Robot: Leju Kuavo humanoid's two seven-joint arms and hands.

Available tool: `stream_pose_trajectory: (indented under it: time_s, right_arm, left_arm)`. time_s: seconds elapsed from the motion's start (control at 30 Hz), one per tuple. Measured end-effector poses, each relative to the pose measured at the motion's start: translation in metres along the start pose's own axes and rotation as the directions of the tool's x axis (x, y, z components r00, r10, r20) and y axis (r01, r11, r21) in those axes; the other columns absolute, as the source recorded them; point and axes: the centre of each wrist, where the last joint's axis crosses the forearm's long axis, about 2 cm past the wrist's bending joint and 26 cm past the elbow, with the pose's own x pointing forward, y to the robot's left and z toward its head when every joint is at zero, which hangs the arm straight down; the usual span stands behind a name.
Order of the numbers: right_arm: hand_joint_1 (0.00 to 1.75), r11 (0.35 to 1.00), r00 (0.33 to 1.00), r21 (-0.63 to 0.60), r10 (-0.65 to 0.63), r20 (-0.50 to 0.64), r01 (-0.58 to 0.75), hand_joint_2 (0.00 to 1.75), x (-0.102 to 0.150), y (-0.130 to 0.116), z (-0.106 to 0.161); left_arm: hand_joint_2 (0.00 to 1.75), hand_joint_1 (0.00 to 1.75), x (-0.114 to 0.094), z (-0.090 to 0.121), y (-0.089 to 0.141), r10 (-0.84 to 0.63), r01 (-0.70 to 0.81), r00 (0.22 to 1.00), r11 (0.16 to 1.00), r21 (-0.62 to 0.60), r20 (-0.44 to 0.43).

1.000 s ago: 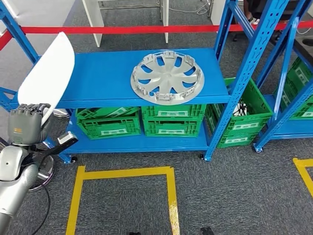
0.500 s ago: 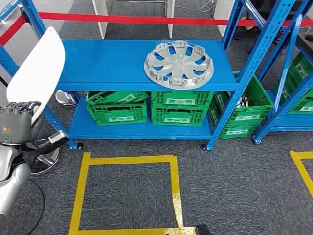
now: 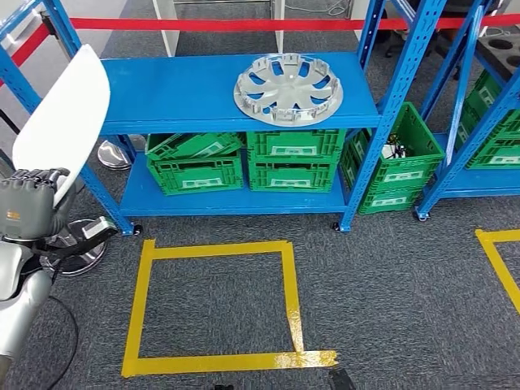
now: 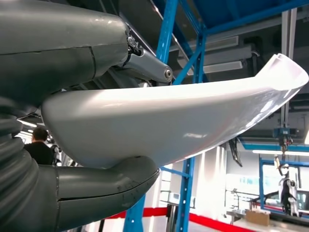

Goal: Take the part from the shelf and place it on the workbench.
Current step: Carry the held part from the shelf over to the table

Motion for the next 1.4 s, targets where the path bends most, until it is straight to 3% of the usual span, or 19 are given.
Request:
stream_pose_trajectory:
  time_s: [0.27, 0.53, 1.4]
  right_arm:
    - [0.00, 0.998, 1.000, -0.058, 0.023, -0.021, -0.024, 0.00, 0.004, -0.005, -0.002]
    - [0.00, 0.980, 0.996, -0.189, 0.040, -0.082, -0.055, 0.00, -0.002, -0.015, -0.001]
    - [0.00, 0.978, 0.993, -0.195, 0.051, -0.104, -0.071, 0.00, -0.005, -0.020, -0.001]
  left_arm:
    - [1.75, 1.75, 0.003, -0.007, 0.000, 0.008, -0.008, 1.000, 1.000, 0.015, 0.010]
    - [1.75, 1.75, 0.012, -0.010, -0.001, 0.015, -0.016, 1.000, 1.000, 0.022, 0.008]
    - [1.75, 1.75, 0.019, -0.013, -0.007, 0.055, -0.055, 0.998, 0.998, 0.015, -0.027]
